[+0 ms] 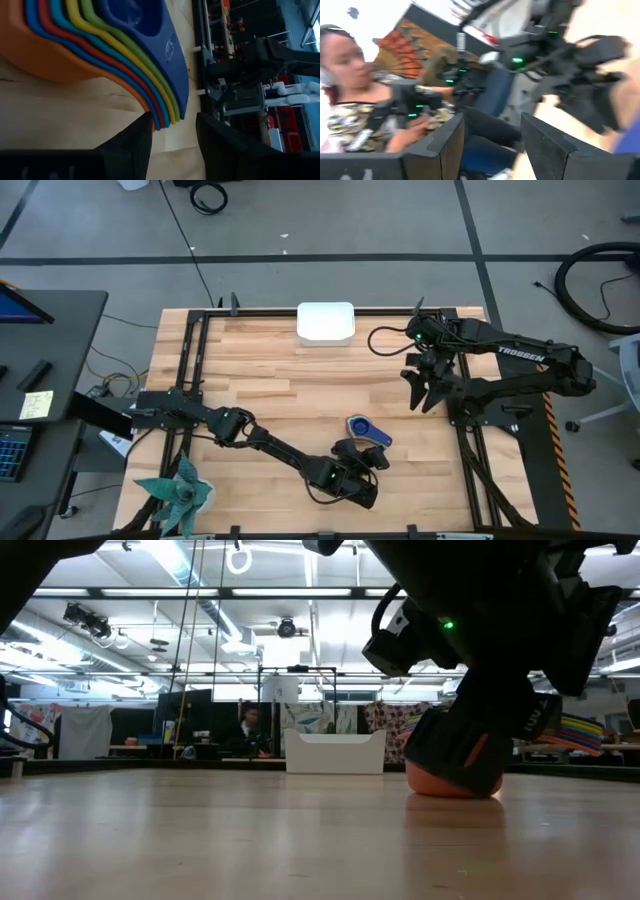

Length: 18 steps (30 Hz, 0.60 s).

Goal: Nest measuring cups in basket
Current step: Put the stacked measuring cups into the white bin

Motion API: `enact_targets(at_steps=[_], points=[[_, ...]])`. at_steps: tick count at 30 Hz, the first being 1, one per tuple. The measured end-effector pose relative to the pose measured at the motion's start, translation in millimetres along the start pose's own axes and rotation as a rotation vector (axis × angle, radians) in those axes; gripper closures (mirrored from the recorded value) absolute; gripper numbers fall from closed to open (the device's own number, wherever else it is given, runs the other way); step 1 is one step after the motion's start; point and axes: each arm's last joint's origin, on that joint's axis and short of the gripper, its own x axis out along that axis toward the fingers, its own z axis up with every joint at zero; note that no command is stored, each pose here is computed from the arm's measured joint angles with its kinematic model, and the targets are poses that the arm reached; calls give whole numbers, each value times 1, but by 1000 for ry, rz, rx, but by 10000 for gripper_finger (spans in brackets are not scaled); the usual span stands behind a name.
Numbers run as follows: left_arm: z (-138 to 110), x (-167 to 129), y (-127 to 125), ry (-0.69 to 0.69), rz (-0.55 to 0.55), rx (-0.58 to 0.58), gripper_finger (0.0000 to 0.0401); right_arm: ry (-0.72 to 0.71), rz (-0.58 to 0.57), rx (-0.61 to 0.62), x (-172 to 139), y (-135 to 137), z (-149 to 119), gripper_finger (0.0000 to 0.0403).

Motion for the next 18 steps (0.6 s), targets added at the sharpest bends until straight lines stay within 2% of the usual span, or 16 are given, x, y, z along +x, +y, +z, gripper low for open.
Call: enact_targets(at_steps=[5, 12, 16, 18], points=[[0, 0, 0, 0, 0, 0, 245, 28, -214, 1, -1, -6, -1, 204], [0, 0, 0, 0, 1, 4, 245, 1, -472, 95, -3, -14, 3, 204], [0, 0, 0, 0, 0, 21, 245, -54, -586, 144, -5, -17, 8, 204], [0, 0, 0, 0, 0, 21, 245, -68, -602, 173, -5, -17, 8, 204]])
